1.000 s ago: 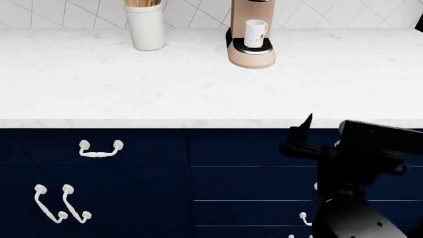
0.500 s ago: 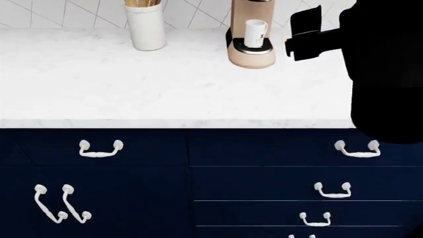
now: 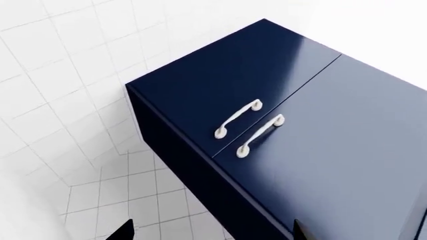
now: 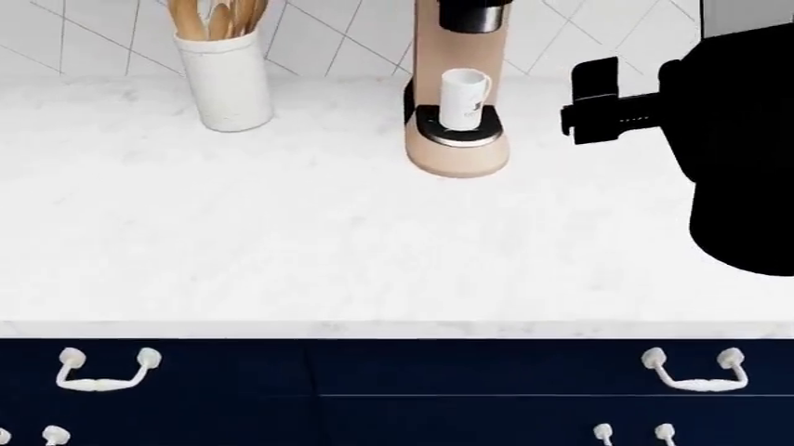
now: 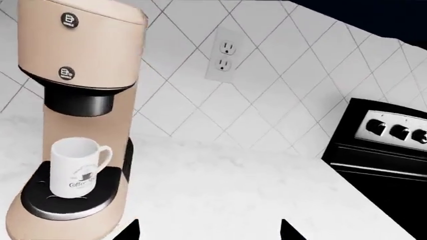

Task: Pick the mug from under the coffee machine dispenser and place it on the counter.

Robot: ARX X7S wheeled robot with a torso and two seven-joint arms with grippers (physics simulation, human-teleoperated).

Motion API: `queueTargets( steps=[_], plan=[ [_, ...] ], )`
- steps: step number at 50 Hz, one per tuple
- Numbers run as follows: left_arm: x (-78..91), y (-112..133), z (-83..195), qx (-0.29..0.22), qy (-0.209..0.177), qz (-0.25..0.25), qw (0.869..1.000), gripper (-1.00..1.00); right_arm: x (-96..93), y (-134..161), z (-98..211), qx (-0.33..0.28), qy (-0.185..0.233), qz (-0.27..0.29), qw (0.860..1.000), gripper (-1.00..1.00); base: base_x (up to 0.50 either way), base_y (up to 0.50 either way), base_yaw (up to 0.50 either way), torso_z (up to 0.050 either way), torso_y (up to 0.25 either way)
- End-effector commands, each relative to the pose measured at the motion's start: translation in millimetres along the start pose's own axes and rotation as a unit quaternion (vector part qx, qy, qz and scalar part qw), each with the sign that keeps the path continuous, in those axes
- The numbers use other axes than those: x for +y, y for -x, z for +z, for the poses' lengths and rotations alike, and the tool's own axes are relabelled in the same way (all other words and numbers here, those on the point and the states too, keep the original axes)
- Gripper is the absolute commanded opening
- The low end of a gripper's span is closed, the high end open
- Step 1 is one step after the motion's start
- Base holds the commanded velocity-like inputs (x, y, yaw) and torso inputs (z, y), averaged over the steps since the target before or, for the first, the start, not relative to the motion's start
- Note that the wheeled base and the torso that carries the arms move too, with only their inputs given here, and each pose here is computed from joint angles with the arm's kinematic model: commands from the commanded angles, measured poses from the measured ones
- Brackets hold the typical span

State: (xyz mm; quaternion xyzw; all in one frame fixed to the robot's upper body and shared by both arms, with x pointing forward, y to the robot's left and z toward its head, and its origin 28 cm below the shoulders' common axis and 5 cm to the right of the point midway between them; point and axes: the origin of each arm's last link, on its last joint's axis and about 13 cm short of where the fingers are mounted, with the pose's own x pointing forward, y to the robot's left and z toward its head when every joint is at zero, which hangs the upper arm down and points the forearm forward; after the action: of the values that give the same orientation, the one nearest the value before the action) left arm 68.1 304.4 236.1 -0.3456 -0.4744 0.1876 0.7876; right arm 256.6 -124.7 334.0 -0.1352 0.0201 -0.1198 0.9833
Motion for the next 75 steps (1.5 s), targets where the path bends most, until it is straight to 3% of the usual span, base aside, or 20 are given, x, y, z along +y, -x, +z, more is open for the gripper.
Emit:
queueTargets(
  steps=[1, 12, 24, 38, 49, 75],
  plan=[
    [0.0, 0, 0, 0.000, 0.000, 0.000, 1.000, 1.00, -6.2, -2, -15, 0.017, -0.040, 0.007, 0.999, 1.00, 0.46, -0.37, 0.00, 0.000, 0.000],
    [-0.5, 0, 0, 0.000, -0.001, 0.000, 1.000, 1.00, -1.7, -2, -16, 0.008, -0.050, 0.028, 0.998, 1.00, 0.38, -0.17, 0.00, 0.000, 0.001],
    [-0.8, 0, 0, -0.001, 0.000, 0.001, 1.000, 1.00, 1.5, -4, -19, 0.012, -0.046, 0.035, 0.998, 1.00, 0.27, 0.25, 0.00, 0.000, 0.001],
    [-0.5, 1, 1, 0.000, -0.001, 0.000, 1.000, 1.00, 4.4, -8, -43, 0.033, -0.069, 0.042, 0.996, 1.00, 0.01, 0.00, 0.00, 0.000, 0.000],
    [-0.8, 0, 0, 0.000, -0.002, 0.001, 1.000, 1.00, 22.1, -15, -58, 0.047, -0.076, 0.078, 0.993, 1.00, 0.00, 0.00, 0.00, 0.000, 0.000],
    [0.9, 1, 0, -0.001, -0.001, 0.002, 1.000, 1.00, 56.4, -22, -52, 0.040, -0.105, 0.151, 0.982, 1.00, 0.00, 0.00, 0.00, 0.000, 0.000]
  ],
)
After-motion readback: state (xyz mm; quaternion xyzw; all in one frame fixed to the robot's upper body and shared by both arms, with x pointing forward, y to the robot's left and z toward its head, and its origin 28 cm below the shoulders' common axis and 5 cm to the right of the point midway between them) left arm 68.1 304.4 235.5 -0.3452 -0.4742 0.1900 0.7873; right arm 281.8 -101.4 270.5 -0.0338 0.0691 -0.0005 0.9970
